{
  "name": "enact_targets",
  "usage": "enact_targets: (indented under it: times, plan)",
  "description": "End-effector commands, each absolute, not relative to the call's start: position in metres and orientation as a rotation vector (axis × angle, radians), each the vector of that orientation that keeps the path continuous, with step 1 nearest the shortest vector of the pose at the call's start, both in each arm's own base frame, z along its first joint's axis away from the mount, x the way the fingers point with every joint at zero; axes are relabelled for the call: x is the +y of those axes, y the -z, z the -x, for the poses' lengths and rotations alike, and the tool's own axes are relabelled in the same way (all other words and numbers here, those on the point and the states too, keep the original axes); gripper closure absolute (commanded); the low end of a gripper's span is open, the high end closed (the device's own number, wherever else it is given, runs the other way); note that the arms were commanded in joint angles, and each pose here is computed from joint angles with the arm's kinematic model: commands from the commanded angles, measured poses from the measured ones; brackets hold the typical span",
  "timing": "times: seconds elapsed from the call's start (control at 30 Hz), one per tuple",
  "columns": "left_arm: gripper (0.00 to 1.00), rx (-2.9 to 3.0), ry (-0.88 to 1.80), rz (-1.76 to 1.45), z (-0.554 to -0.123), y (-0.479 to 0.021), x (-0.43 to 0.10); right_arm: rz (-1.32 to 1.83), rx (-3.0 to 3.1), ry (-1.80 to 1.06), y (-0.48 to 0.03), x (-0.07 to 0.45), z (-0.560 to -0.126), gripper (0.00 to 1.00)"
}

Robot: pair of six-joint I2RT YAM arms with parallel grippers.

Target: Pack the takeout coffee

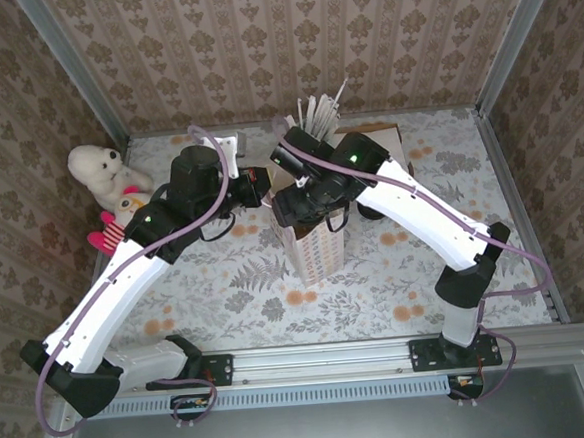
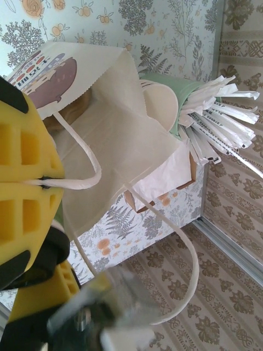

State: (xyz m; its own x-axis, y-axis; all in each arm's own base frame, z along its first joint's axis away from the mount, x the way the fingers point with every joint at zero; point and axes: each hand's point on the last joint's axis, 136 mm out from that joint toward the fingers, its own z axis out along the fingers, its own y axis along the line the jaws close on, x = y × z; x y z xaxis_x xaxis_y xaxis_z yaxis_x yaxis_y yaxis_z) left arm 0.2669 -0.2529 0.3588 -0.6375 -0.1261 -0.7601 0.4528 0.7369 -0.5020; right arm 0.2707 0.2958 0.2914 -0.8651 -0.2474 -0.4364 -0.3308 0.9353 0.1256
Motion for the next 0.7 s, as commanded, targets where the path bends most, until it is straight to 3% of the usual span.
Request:
enact_targets:
  times: [0.0, 0.67]
  plan:
    - [1.00, 2.106, 0.862, -0.256, -0.258, -0.356, -0.247, 0.346, 2.629, -0.252, -0.291, 0.295, -0.283, 0.43]
    - [1.00, 2.154, 0.763, -0.183, -0.256, -0.334, -0.222, 0.332, 2.619, -0.235, -0.312, 0.265, -0.279, 0.42]
